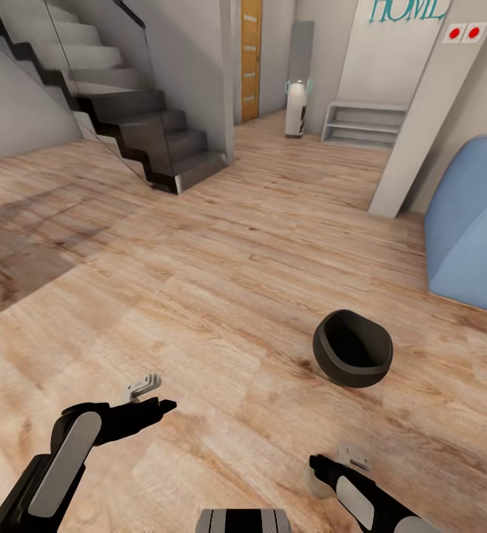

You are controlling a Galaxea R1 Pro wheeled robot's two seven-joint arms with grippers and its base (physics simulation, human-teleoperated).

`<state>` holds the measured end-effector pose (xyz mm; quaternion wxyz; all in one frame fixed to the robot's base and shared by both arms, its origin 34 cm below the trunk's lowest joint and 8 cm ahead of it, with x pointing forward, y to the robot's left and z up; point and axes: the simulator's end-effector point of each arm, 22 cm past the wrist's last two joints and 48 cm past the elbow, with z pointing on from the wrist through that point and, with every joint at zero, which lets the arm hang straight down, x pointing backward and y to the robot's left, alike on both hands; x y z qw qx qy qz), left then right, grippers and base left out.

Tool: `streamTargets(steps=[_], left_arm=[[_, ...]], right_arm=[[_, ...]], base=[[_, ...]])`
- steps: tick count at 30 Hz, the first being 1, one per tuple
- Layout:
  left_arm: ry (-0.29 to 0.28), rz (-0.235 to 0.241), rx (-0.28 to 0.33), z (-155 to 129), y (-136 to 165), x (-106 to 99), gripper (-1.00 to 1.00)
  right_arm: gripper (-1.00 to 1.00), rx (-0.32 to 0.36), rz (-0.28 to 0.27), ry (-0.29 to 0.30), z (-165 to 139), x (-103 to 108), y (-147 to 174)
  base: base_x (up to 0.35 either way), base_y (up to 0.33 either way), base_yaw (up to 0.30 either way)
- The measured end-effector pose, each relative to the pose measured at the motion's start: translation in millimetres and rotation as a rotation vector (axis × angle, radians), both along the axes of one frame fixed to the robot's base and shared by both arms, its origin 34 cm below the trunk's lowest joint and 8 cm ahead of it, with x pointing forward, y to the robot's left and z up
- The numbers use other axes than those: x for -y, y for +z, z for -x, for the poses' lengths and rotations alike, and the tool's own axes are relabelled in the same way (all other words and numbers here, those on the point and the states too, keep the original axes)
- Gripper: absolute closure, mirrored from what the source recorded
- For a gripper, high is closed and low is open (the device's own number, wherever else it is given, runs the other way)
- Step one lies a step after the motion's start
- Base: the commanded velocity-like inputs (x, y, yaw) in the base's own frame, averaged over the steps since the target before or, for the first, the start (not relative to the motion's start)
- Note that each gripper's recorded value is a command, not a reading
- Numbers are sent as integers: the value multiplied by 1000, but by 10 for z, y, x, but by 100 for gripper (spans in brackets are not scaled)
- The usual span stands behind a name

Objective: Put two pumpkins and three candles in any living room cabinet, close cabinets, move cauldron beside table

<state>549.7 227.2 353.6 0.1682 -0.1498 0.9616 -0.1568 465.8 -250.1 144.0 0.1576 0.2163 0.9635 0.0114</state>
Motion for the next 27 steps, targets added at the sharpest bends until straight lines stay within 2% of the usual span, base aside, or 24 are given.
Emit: streamTargets(steps=[8, 10, 15, 16, 20, 27], left_arm=[[12, 7, -29, 34, -143, -41, -100], [33, 75, -24, 5, -120, -8, -100], [47, 225, -21, -31, -10, -126, -100], [53, 267, -23, -33, 30, -121, -100], [48, 313, -38, -6, 37, -56, -100], [41, 332, -43, 10, 50, -6, -100]], right_arm=[[-100, -3, 19, 15, 53, 27, -109], [-100, -9, 20, 17, 78, 26, -140], [-100, -27, 19, 19, 150, 24, -220], [-100, -24, 19, 25, 132, 11, -222], [-100, -14, 9, 27, 87, -38, -225], [-100, -11, 9, 29, 86, -35, -226]], base=[[0, 0, 0], [0, 0, 0], [0, 0, 0], [0, 0, 0], [0, 0, 0], [0, 0, 0]])
